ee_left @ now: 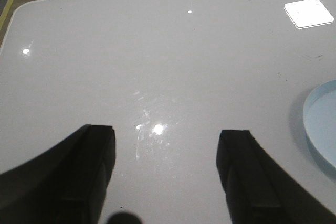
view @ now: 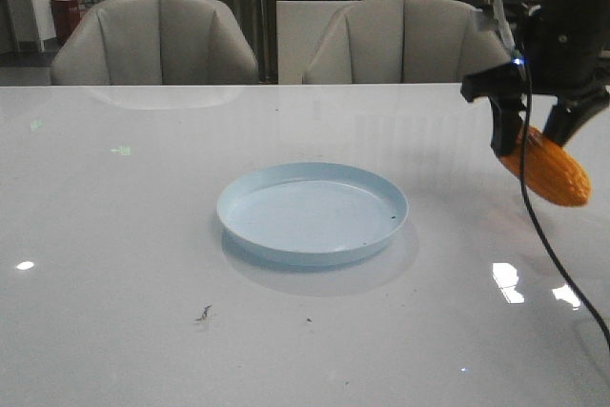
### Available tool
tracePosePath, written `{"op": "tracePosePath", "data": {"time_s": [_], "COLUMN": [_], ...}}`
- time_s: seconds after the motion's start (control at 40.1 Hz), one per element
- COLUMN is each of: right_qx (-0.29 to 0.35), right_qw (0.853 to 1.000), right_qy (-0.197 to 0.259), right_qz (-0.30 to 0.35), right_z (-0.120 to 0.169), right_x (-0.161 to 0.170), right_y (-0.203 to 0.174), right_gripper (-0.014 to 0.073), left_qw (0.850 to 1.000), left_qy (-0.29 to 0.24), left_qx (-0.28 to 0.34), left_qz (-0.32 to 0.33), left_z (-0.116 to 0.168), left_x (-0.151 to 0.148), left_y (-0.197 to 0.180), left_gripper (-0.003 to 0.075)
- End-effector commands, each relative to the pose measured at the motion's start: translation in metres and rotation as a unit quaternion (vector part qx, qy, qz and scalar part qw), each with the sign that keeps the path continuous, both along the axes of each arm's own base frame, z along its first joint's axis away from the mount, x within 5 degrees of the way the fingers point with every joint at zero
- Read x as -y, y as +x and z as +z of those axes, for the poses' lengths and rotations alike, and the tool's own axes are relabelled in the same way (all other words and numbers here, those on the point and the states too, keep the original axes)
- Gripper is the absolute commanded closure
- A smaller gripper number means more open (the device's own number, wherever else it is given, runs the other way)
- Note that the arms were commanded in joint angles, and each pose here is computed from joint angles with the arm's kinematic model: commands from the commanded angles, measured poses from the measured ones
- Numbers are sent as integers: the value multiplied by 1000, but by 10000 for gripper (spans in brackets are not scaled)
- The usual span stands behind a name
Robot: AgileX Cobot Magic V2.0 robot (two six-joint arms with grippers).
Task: Place corn on plate with both arms
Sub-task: 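Carry the corn with the right gripper over the plate and lower it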
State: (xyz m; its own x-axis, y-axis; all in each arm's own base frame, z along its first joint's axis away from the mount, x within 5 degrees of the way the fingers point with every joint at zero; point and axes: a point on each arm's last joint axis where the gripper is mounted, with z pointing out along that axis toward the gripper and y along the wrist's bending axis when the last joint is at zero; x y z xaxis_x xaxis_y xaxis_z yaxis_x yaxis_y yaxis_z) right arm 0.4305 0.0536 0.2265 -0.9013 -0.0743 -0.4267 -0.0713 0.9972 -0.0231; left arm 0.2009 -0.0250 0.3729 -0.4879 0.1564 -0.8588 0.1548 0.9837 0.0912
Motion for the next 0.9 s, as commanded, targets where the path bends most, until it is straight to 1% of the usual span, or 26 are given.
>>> {"op": "tracePosePath", "data": {"time_s": [0.0,0.075,0.175,0.324,0.474,0.598,0.723,0.873], "right_qx": [89,113,137,142,123,102,77,54], "right_qw": [995,992,987,980,975,972,971,972], "right_qy": [2,8,17,26,29,25,18,10], "right_qz": [34,52,83,134,183,212,226,228], "right_z": [65,87,106,111,98,77,53,29], "right_x": [-17,-36,-64,-108,-152,-178,-194,-200], "right_y": [3,3,-1,-15,-29,-34,-33,-28], "right_gripper": [340,340,340,340,340,340,340,337], "left_qw": [998,998,998,998,998,998,998,998], "left_qy": [-15,-15,-15,-15,-15,-15,-15,-15], "left_qx": [59,59,59,59,59,59,59,59], "left_qz": [1,1,1,1,1,1,1,1], "left_z": [19,19,19,19,19,19,19,19], "left_x": [0,0,0,0,0,0,0,0], "left_y": [-1,-1,-1,-1,-1,-1,-1,-1], "left_gripper": [244,244,244,244,244,244,244,244]}}
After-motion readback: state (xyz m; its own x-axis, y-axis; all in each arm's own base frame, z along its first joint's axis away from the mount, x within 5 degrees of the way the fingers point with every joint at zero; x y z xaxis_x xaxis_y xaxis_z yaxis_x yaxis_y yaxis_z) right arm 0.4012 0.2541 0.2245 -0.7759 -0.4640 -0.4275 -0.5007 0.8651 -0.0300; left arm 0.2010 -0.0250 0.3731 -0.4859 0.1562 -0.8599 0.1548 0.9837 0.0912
